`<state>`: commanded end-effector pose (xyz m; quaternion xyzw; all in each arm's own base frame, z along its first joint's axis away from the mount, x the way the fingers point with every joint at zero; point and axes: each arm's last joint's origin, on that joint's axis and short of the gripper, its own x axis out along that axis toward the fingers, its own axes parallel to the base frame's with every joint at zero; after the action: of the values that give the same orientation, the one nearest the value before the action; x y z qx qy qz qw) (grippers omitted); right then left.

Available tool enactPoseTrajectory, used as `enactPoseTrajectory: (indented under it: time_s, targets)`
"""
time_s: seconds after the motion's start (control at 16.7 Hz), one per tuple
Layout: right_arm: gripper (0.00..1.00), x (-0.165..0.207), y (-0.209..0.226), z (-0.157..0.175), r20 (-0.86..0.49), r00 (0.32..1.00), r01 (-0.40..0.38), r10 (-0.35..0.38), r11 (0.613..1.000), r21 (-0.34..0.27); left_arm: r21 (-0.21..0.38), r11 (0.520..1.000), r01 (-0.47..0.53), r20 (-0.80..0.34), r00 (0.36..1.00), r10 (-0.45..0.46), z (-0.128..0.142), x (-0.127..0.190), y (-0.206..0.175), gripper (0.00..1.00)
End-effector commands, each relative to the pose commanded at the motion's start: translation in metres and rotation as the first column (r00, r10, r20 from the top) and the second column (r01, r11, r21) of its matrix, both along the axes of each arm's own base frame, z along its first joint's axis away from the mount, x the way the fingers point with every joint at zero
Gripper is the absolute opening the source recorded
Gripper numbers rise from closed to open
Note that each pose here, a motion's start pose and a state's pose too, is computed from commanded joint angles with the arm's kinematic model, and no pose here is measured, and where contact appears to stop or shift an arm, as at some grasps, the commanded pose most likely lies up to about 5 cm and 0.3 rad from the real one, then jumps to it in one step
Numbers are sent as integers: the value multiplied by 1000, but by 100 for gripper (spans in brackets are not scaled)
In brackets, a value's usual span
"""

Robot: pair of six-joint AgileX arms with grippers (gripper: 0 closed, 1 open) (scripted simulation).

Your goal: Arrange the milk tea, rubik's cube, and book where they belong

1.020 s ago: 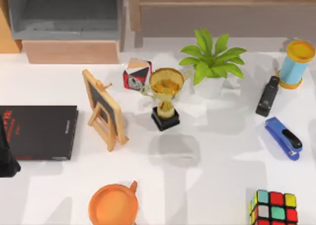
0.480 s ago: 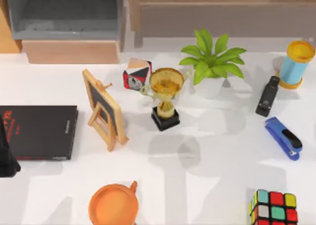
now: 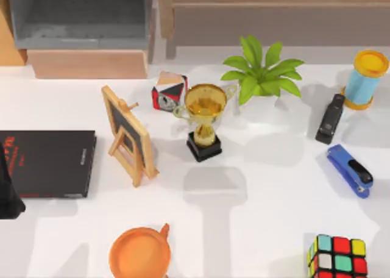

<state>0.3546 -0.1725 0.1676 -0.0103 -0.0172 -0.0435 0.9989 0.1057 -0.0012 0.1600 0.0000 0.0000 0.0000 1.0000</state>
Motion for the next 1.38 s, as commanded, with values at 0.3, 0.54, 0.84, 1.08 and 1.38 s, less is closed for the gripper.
enactPoseTrajectory:
  time_s: [0.3, 0.54, 0.84, 1.08, 1.38]
  targets:
    - [0, -3, -16, -41, -22, 998, -62, 62, 998, 14, 0, 1000, 0, 0, 1000, 0, 0, 0, 0, 100]
    - [0, -2, -17, -44, -20, 997, -69, 69, 998, 14, 0, 1000, 0, 0, 1000, 0, 0, 0, 0, 100]
    - [0, -2, -17, -58, -22, 997, -68, 69, 998, 15, 0, 1000, 0, 0, 1000, 0, 0, 0, 0, 100]
    - [0, -2, -17, -74, -20, 997, -69, 69, 998, 14, 0, 1000, 0, 0, 1000, 0, 0, 0, 0, 100]
    - [15, -2, -17, -74, -20, 997, -69, 69, 998, 14, 0, 1000, 0, 0, 1000, 0, 0, 0, 0, 100]
